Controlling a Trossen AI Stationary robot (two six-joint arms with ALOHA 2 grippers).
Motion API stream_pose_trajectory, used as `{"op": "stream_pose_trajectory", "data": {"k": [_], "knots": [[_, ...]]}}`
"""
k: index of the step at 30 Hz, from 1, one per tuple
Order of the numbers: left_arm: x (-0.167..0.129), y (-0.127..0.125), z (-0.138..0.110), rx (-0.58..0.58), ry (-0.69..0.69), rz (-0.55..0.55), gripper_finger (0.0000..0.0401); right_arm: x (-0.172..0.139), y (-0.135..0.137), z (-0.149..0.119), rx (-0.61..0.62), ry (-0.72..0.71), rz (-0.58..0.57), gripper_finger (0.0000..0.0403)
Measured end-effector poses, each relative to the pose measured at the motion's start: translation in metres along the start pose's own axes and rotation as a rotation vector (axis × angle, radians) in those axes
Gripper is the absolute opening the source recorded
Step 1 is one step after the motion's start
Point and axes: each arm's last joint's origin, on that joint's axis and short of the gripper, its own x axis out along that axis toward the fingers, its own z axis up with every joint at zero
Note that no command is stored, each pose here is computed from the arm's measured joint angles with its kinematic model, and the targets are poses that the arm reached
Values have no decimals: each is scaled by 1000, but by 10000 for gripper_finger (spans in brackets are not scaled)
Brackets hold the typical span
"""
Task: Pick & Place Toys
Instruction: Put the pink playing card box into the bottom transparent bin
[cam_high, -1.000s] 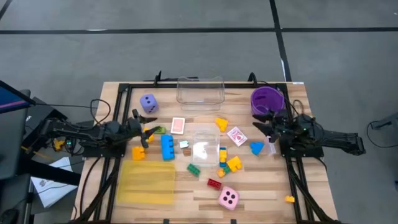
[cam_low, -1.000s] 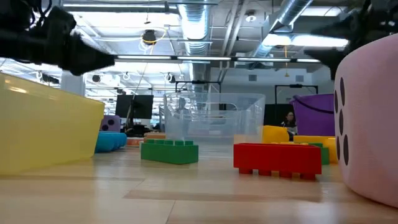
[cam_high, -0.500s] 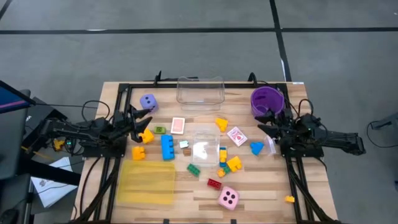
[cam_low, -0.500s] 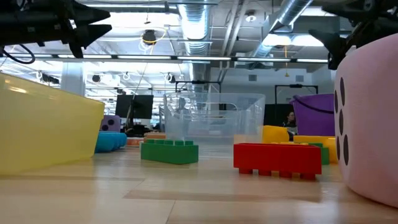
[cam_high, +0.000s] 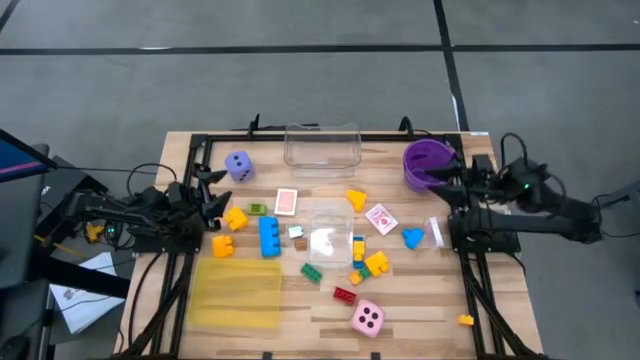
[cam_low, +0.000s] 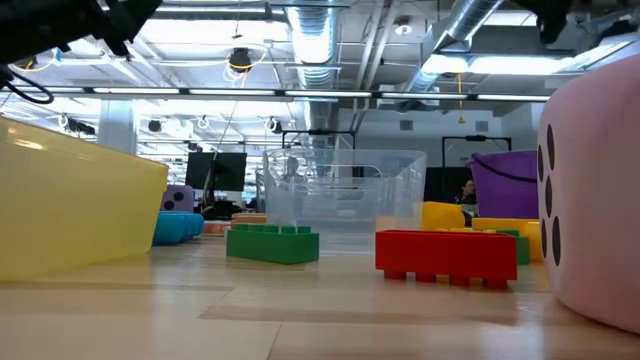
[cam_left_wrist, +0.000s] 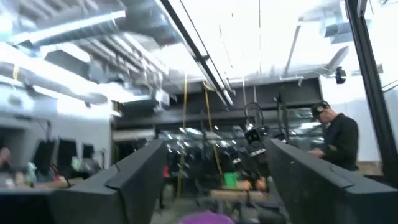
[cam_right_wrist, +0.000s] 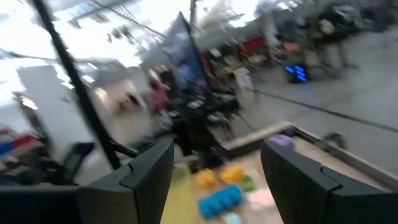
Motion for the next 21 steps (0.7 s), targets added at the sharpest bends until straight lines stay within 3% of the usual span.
{"op": "stream_pose_trajectory", "data": {"k": [4, 12, 16, 21], "knots": [[0, 0, 2, 51, -18, 5, 315, 13, 8, 33, 34, 160, -190, 234], [0, 1, 3, 102, -25, 25, 349, 47, 17, 73, 134, 542, -542, 234], [0, 4, 7, 135, -54, 87, 352, 57, 13, 76, 180, 724, -708, 234], [-1, 6, 13, 153, -100, 131, 352, 68, -1, 53, 242, 926, -924, 234]]}}
